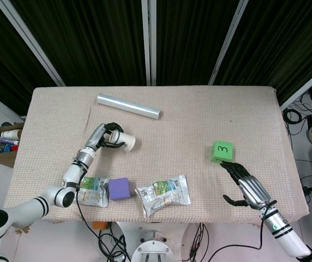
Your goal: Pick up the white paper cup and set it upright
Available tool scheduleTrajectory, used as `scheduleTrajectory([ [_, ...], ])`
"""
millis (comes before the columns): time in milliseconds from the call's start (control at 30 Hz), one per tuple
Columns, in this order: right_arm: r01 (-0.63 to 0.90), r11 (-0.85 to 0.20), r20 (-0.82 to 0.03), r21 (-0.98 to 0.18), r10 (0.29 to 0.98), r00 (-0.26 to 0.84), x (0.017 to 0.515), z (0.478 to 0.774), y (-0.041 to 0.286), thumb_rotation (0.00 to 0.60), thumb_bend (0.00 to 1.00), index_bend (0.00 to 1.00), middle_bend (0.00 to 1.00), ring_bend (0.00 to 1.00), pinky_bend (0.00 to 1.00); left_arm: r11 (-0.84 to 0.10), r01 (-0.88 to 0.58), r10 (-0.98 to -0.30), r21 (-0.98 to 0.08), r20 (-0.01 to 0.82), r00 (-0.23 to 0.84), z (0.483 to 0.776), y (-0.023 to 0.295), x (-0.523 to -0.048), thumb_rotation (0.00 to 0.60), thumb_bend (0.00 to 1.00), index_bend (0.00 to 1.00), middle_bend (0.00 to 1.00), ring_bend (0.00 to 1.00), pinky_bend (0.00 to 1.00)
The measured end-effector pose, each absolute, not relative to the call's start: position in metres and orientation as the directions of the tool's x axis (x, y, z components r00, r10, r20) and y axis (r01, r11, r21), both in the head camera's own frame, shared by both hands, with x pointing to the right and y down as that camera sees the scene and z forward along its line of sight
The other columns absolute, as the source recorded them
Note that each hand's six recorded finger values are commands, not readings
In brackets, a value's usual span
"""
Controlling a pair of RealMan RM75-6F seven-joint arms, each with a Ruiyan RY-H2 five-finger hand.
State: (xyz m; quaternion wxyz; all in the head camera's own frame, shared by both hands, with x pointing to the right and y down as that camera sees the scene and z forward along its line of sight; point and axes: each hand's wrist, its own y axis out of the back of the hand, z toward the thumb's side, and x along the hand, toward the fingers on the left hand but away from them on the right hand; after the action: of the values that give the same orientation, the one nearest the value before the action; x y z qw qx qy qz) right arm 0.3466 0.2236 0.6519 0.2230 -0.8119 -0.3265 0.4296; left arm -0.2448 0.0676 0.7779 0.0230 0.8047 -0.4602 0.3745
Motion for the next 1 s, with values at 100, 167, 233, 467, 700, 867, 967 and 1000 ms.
scheduleTrajectory([
  [100,0.342,-0.688,-0.549,-0.64,0.721,0.423,0.346,0.65,0.225,0.6,0.25,0.02,0.06,0.0,0.0,-0.629,-0.693,-0.693,-0.353,0.658,0.294,0.785,0.072,-0.255,0.6,0.18,0.2,0.17,0.14,0.23],
  [167,0.345,-0.688,-0.548,-0.638,0.721,0.425,0.346,0.649,0.225,0.6,0.25,0.02,0.06,0.0,0.0,-0.659,-0.636,-0.686,-0.401,0.667,0.29,0.784,0.072,-0.263,0.6,0.17,0.19,0.16,0.13,0.21],
  [233,0.349,-0.689,-0.549,-0.635,0.72,0.424,0.347,0.649,0.227,0.6,0.25,0.02,0.06,0.0,0.0,-0.673,-0.585,-0.692,-0.452,0.663,0.284,0.779,0.071,-0.271,0.6,0.17,0.19,0.15,0.13,0.21],
  [467,0.355,-0.69,-0.555,-0.631,0.721,0.415,0.354,0.648,0.228,0.6,0.25,0.02,0.06,0.0,0.0,-0.679,-0.367,-0.734,-0.636,0.606,0.307,0.746,0.074,-0.279,0.6,0.17,0.19,0.15,0.13,0.21],
  [700,0.362,-0.685,-0.554,-0.632,0.726,0.406,0.358,0.646,0.23,0.6,0.25,0.02,0.06,0.0,0.0,-0.683,-0.092,-0.704,-0.725,0.62,0.346,0.727,0.084,-0.262,0.6,0.17,0.19,0.14,0.13,0.21],
  [867,0.368,-0.684,-0.558,-0.63,0.728,0.398,0.361,0.646,0.232,0.6,0.25,0.02,0.06,0.0,0.0,-0.624,0.147,-0.689,-0.768,0.629,0.36,0.724,0.084,-0.253,0.6,0.17,0.19,0.14,0.13,0.2],
  [967,0.369,-0.685,-0.559,-0.628,0.727,0.398,0.361,0.647,0.233,0.6,0.25,0.02,0.06,0.0,0.0,-0.551,0.28,-0.694,-0.786,0.618,0.37,0.727,0.082,-0.247,0.6,0.18,0.19,0.14,0.13,0.2],
  [1000,0.369,-0.685,-0.559,-0.628,0.727,0.399,0.361,0.647,0.232,0.6,0.25,0.02,0.06,0.0,0.0,-0.531,0.308,-0.696,-0.789,0.614,0.373,0.728,0.081,-0.246,0.6,0.17,0.19,0.14,0.13,0.2],
])
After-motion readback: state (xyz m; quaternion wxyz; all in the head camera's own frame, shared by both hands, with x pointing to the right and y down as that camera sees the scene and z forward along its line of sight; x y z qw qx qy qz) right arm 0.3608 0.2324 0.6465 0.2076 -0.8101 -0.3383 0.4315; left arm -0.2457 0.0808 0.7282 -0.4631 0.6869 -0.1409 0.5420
